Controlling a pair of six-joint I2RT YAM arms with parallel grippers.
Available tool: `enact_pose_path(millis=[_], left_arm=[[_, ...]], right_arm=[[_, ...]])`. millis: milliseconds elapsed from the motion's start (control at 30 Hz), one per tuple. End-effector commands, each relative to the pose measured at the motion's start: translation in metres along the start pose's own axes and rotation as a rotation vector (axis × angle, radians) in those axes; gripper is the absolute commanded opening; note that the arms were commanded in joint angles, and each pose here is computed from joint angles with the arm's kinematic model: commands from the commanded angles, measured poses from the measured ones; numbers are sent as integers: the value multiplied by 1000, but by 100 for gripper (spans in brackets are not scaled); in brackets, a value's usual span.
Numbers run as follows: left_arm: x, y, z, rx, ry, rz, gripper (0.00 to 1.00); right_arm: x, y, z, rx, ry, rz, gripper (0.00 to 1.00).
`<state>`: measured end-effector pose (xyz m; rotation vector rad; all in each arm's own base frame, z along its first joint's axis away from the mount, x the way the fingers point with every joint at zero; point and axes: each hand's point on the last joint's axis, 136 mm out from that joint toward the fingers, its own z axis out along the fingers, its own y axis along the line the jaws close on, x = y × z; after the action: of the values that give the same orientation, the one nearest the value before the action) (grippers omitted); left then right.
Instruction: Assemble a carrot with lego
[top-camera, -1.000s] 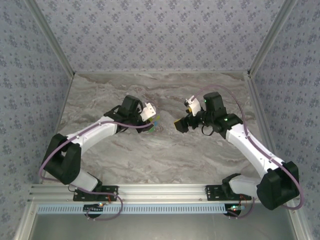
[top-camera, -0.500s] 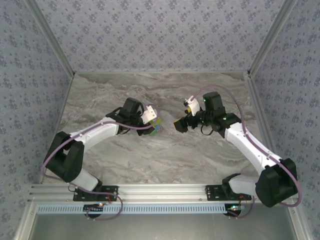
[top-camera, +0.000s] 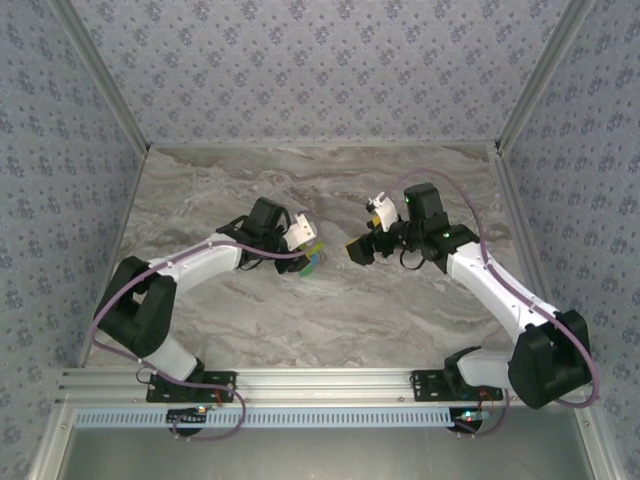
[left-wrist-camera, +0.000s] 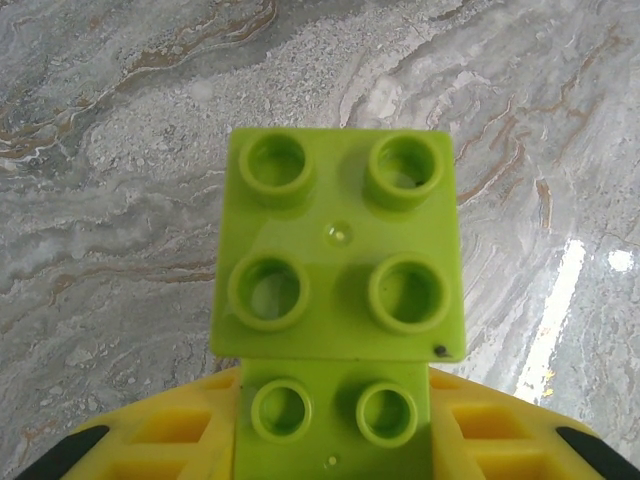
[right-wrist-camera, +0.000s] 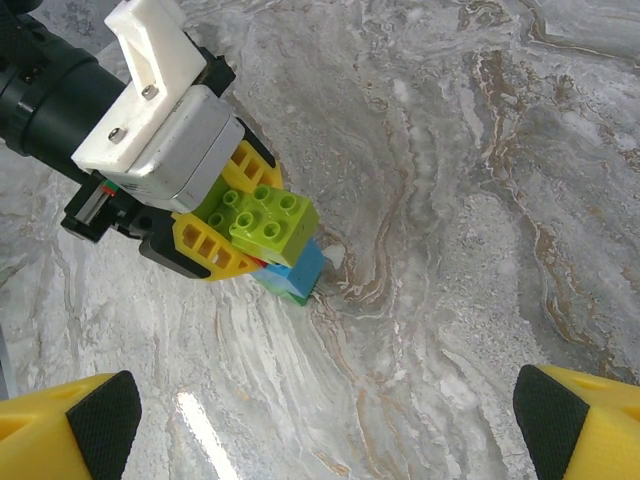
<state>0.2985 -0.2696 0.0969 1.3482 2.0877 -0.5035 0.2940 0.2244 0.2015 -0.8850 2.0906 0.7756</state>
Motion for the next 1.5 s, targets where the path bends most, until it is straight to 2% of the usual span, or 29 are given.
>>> enact_pose_path(millis=[0,233,367,500,700,1033,1167,1467], left_arm=[[-8,-4,2,26,-32,18,40],[-7,-2,3,15,-23,19,55],[-6,8,2,-41,-6,24,62],[-5,24,-3,-136,17,44,62],[-17,39,-20,-243,-33,65,63],[-31,49,-43,-265,-100,49,65],[-26,58,-46,-298,-92,36,65],[-36,73,-67,-382,-168,14,65]], right_arm=[[-1,1,1,-19,-6,22,99],[2,2,2,-29,1,28,99],[2,2,2,-33,0,29,99],[2,4,3,-40,0,30,98],[5,4,6,-52,9,37,98],[7,8,14,-74,25,38,98],[7,10,15,-81,28,36,98],[8,9,14,-64,34,30,98]])
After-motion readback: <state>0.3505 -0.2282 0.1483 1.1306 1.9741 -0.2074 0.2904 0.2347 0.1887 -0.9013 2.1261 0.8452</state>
